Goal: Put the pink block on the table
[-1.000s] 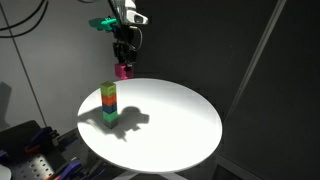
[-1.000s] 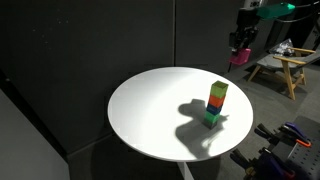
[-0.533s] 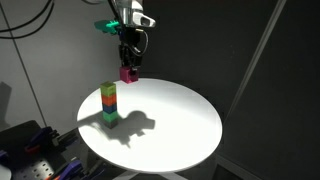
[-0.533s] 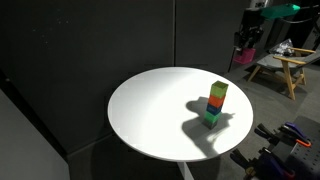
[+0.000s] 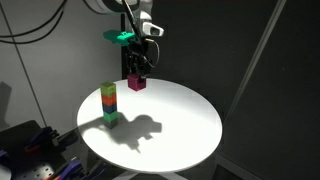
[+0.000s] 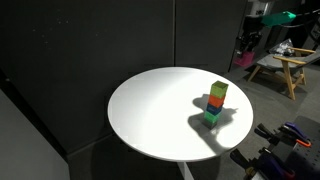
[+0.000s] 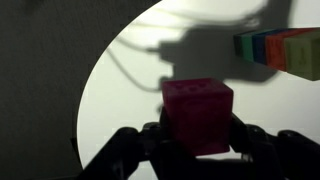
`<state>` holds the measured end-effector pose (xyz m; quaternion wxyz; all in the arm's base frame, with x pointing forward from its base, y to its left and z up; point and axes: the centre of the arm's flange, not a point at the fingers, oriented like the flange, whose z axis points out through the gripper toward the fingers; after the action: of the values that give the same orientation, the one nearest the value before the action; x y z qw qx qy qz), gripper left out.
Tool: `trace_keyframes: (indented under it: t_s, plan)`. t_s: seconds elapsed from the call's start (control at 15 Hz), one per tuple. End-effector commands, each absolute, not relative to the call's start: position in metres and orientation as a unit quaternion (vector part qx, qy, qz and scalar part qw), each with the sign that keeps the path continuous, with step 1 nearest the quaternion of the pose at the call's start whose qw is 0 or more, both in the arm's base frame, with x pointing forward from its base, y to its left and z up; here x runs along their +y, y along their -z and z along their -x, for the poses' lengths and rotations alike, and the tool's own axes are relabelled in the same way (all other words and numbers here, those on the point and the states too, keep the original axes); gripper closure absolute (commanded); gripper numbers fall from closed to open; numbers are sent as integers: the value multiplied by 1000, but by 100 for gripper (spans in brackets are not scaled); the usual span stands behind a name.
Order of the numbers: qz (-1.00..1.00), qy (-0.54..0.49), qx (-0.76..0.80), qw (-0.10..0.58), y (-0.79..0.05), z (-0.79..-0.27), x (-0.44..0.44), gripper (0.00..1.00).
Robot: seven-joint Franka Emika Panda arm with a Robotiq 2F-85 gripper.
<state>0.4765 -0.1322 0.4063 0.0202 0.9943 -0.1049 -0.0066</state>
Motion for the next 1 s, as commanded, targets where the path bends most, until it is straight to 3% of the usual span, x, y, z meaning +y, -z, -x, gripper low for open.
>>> trace_keyframes:
  t_s: [0.0,0.93]
  plan:
    - [-997,0,-79,19,-394,-483,-146,72]
    - [-998,35,-53,26,-337,-486,-148,72]
